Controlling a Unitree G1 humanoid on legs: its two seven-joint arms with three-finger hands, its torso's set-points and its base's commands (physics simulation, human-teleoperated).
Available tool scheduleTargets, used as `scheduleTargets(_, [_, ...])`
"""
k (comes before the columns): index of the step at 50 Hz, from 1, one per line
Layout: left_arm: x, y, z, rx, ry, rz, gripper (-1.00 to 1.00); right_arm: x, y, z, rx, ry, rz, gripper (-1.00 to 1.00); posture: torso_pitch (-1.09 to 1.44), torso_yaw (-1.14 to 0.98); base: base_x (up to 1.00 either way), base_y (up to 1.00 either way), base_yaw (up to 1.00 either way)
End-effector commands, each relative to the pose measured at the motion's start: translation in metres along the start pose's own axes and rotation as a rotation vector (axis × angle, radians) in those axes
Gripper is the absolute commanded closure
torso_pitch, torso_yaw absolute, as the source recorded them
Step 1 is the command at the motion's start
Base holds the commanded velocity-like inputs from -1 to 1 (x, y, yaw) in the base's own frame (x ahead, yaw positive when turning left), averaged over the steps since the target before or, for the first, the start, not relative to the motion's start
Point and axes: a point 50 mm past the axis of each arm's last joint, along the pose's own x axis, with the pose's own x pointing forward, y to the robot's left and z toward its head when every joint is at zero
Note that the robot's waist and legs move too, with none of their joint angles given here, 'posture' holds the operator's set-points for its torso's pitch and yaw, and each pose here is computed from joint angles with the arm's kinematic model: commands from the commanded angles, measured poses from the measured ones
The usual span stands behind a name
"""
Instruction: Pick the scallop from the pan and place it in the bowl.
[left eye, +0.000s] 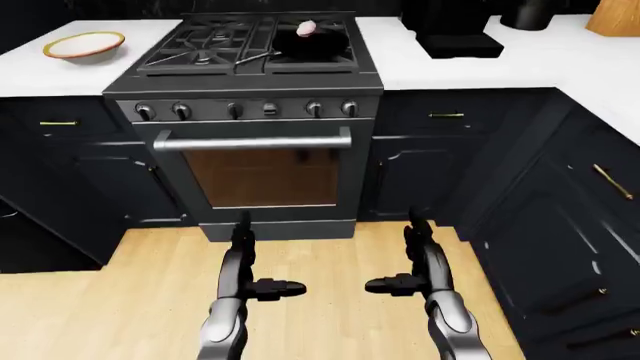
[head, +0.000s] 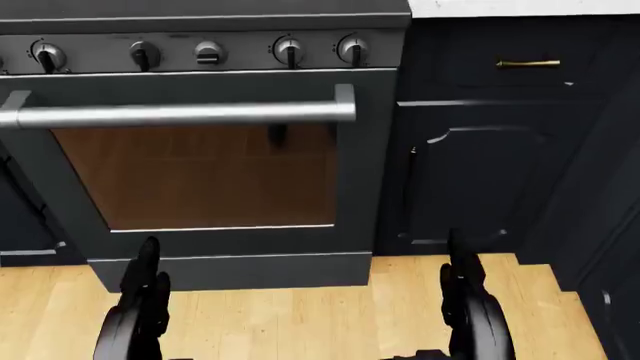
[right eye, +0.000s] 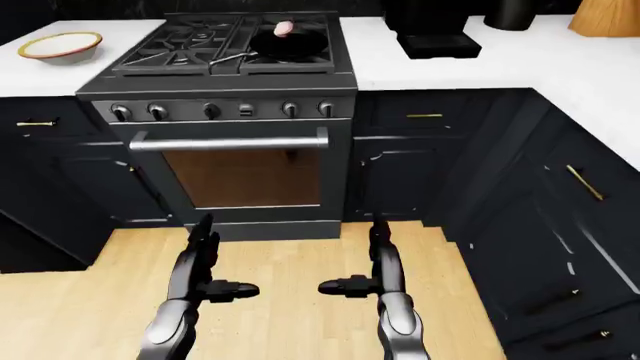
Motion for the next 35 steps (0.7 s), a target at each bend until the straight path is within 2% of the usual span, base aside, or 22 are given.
scheduleTargets(1, [0.005, 0.0, 0.033, 0.006, -0.166, -0.003, -1.0, 0.008, -0.002, 0.038, -0.151, -0.233, -0.096, -1.0, 0.0, 0.0, 0.0, 0.0, 0.0])
scheduleTargets(2, [0.005, 0.002, 0.037, 0.003, -0.172, 0.004, -1.0, 0.008, -0.002, 0.037, -0.15, -0.224, -0.098, -1.0, 0.0, 0.0, 0.0, 0.0, 0.0])
scheduleTargets(3, [0.004, 0.005, 0.04, 0.0, -0.178, 0.011, -1.0, 0.005, -0.001, 0.04, -0.107, -0.215, -0.086, -1.0, 0.0, 0.0, 0.0, 0.0, 0.0])
scheduleTargets(7, [0.004, 0.005, 0.037, -0.007, -0.172, 0.01, -1.0, 0.002, 0.001, 0.038, -0.082, -0.189, -0.052, -1.0, 0.0, 0.0, 0.0, 0.0, 0.0])
scheduleTargets(8, [0.004, 0.005, 0.037, -0.008, -0.171, 0.011, -1.0, 0.001, 0.004, 0.039, -0.042, -0.19, -0.012, -1.0, 0.0, 0.0, 0.0, 0.0, 0.0])
scheduleTargets(11, [0.001, 0.007, 0.041, -0.019, -0.179, 0.015, -1.0, 0.002, 0.0, 0.034, -0.098, -0.154, -0.072, -1.0, 0.0, 0.0, 0.0, 0.0, 0.0])
scheduleTargets(20, [0.001, 0.007, 0.039, -0.025, -0.173, 0.014, -1.0, -0.001, 0.0, 0.037, -0.034, -0.163, -0.038, -1.0, 0.0, 0.0, 0.0, 0.0, 0.0])
scheduleTargets(23, [0.002, 0.006, 0.038, -0.025, -0.169, 0.014, -1.0, -0.004, 0.003, 0.04, -0.081, -0.177, -0.029, -1.0, 0.0, 0.0, 0.0, 0.0, 0.0])
scheduleTargets(35, [0.001, 0.005, 0.036, -0.024, -0.165, 0.012, -1.0, -0.005, 0.006, 0.038, -0.112, -0.177, -0.017, -1.0, 0.0, 0.0, 0.0, 0.08, 0.0])
